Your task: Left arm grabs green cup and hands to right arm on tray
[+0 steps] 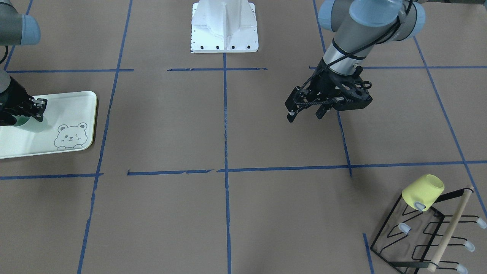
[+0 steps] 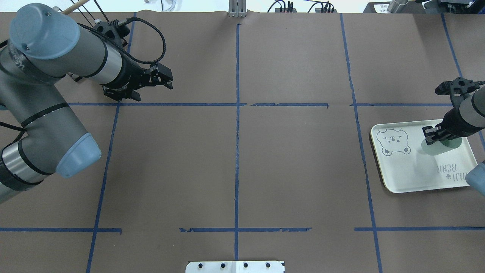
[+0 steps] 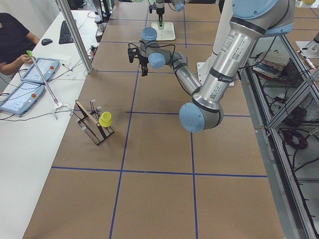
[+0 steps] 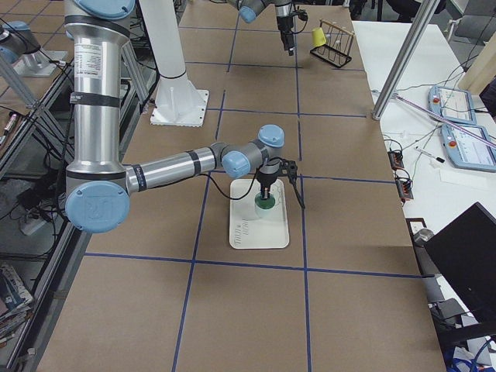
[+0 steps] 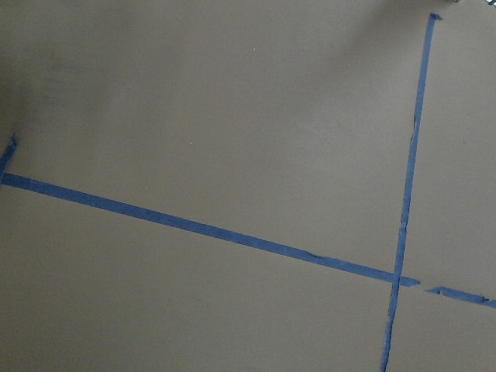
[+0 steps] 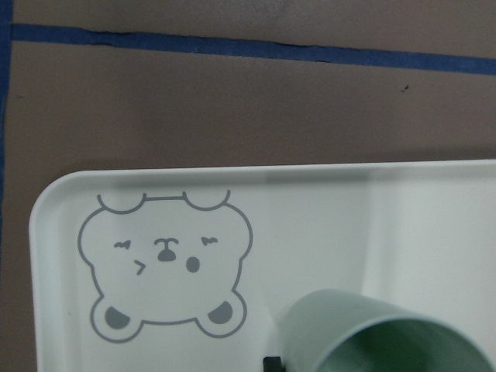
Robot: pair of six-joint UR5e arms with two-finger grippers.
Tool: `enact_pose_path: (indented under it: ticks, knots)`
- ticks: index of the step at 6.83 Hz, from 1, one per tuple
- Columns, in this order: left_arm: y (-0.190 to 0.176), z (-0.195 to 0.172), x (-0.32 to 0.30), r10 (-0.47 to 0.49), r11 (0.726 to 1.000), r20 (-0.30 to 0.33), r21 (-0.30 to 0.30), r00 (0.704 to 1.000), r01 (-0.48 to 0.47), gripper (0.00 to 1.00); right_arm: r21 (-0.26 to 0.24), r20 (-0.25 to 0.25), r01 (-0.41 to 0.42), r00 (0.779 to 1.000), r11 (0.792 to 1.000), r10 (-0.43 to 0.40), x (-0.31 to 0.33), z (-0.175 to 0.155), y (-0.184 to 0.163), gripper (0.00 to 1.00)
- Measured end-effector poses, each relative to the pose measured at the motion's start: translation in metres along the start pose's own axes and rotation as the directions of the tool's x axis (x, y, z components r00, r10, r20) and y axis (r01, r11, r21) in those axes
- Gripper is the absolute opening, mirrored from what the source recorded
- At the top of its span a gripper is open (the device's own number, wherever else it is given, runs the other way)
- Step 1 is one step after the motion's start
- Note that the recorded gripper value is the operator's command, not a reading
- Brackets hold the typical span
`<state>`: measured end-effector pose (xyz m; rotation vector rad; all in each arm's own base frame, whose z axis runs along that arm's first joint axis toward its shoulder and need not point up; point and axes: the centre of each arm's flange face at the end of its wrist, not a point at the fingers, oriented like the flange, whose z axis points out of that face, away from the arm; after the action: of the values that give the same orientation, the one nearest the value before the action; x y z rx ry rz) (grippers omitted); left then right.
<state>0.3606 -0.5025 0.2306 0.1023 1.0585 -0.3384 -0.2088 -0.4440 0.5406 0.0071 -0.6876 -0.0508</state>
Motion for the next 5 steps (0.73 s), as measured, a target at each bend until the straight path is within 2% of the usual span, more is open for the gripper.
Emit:
enact_pose_path:
  ticks: [2, 5]
  knots:
    - [0.0001, -0.0003, -0.0002, 0.000, 1.000, 0.000, 0.000, 1.000, 0.000, 1.00, 0.012, -0.030, 0.008, 1.000, 1.000, -0.008, -0.0001, 0.0049, 0.0007, 0.01]
    - [0.0006, -0.0011, 0.0000, 0.001, 1.000, -0.002, -0.001, 1.000, -0.001, 1.00, 0.001, -0.028, 0.024, 0.999, 1.000, -0.024, -0.0095, 0.0110, 0.0045, 0.03]
